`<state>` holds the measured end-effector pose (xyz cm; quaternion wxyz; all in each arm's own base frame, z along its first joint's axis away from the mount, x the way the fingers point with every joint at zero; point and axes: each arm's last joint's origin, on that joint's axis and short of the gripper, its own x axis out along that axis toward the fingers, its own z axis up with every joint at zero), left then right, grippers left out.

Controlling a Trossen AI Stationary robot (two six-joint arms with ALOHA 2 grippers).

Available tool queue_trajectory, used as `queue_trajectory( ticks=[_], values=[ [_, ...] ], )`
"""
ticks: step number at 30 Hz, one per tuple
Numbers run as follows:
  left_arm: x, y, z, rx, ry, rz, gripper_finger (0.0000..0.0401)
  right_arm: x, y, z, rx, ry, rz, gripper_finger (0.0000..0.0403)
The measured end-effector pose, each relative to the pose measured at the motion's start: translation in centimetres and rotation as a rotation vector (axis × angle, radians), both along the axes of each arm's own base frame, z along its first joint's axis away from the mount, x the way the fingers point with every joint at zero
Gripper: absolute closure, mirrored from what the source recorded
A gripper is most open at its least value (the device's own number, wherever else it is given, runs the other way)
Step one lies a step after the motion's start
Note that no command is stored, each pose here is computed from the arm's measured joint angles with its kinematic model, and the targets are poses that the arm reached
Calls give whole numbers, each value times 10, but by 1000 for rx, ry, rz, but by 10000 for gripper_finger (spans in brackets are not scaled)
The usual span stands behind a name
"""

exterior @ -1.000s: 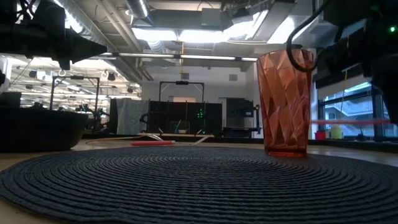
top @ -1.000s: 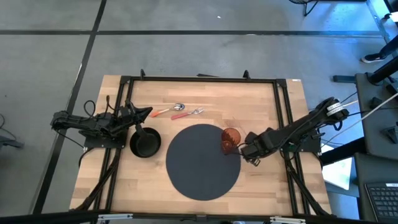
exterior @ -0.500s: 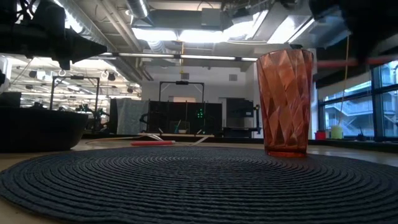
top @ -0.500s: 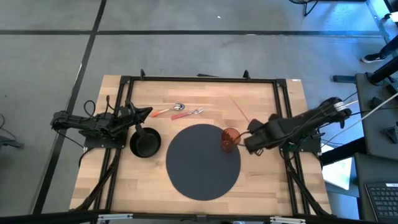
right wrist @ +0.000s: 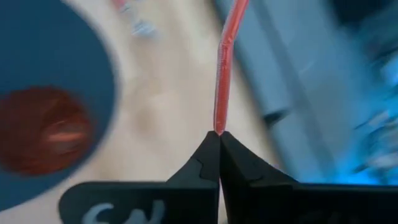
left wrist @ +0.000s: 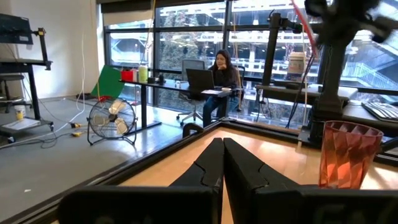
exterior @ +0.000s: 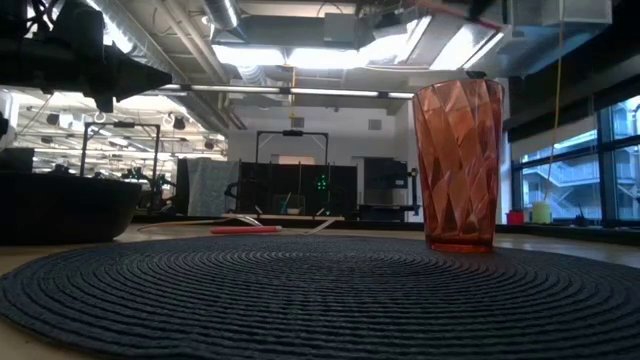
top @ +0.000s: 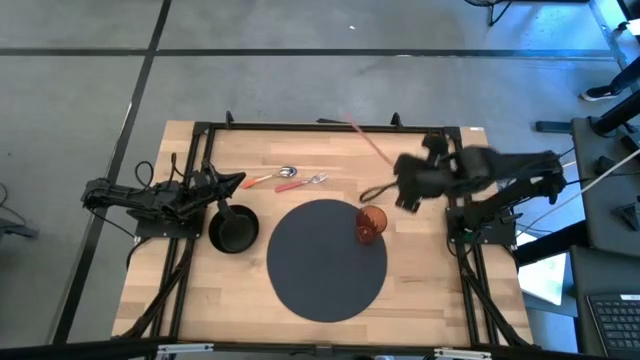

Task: Pick & Place Utensil
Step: Put the orange straw into the brown cup on the dark blue mat

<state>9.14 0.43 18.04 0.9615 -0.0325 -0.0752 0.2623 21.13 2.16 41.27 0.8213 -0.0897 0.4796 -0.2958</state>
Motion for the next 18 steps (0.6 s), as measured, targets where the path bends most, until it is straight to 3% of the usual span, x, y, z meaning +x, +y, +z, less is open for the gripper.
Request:
queue_trajectory(
  ticks=[3,8,13,14,18],
  values=[
    [0,0,0,0,0,0,397,-5,-11,23,-183,46,84,403],
    [0,0,0,0,0,0,397,-12,-19,42,-521,263,206,403],
    [0,0,0,1,5,0,397,-12,-23,50,-870,529,148,403],
    [0,0,-1,1,8,0,397,-12,-24,52,-916,562,123,403],
    [0,0,-1,8,12,1,397,-9,-25,55,-932,594,136,403]
  ],
)
